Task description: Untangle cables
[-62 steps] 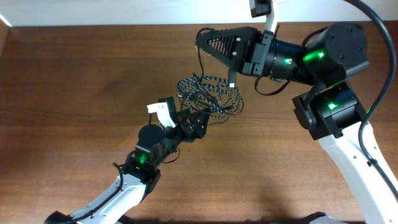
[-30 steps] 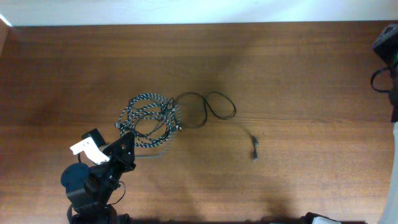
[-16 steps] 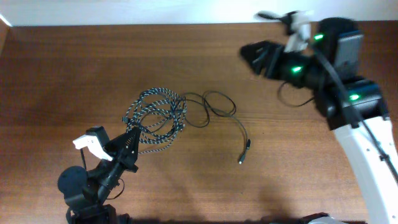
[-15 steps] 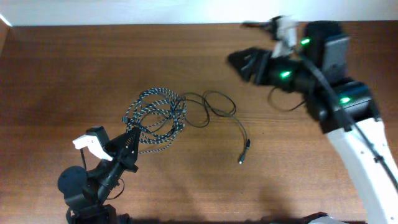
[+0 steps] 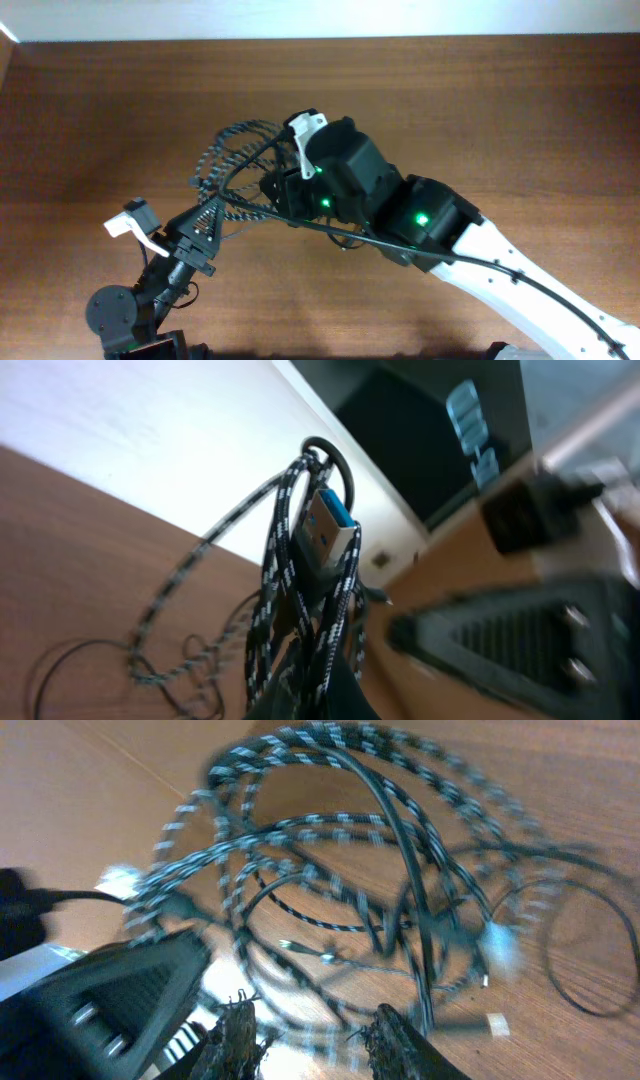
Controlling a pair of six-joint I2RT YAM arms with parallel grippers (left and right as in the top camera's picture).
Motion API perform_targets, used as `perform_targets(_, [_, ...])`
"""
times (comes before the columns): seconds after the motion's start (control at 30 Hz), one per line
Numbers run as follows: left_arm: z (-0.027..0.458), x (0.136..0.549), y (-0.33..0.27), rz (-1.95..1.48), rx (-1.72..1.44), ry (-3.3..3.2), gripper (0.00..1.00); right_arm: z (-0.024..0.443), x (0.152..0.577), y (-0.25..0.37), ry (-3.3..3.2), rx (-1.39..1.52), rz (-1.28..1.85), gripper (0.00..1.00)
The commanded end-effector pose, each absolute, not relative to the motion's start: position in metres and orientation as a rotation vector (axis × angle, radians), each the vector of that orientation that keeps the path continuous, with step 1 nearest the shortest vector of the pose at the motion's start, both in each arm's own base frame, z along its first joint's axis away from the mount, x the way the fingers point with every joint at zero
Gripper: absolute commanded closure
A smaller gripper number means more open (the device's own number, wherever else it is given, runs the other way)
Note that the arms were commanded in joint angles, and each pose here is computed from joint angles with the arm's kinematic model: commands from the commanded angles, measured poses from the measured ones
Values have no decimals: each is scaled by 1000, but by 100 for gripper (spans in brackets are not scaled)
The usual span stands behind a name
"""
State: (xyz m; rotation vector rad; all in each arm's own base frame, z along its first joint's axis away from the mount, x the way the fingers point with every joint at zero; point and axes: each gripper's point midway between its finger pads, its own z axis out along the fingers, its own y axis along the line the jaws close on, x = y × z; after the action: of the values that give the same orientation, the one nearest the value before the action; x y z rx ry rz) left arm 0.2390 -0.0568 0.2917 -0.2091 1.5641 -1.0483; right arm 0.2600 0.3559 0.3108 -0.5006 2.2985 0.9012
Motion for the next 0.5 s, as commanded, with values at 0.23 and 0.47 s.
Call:
perform_targets(0.23, [280,220,-83,-926,190,1603,100,332,235,382,1972,-1026,859,61])
perform_targets(0.47, [280,218,-85,-913,230,1596,100,326,271,363,1988,-901,604,63])
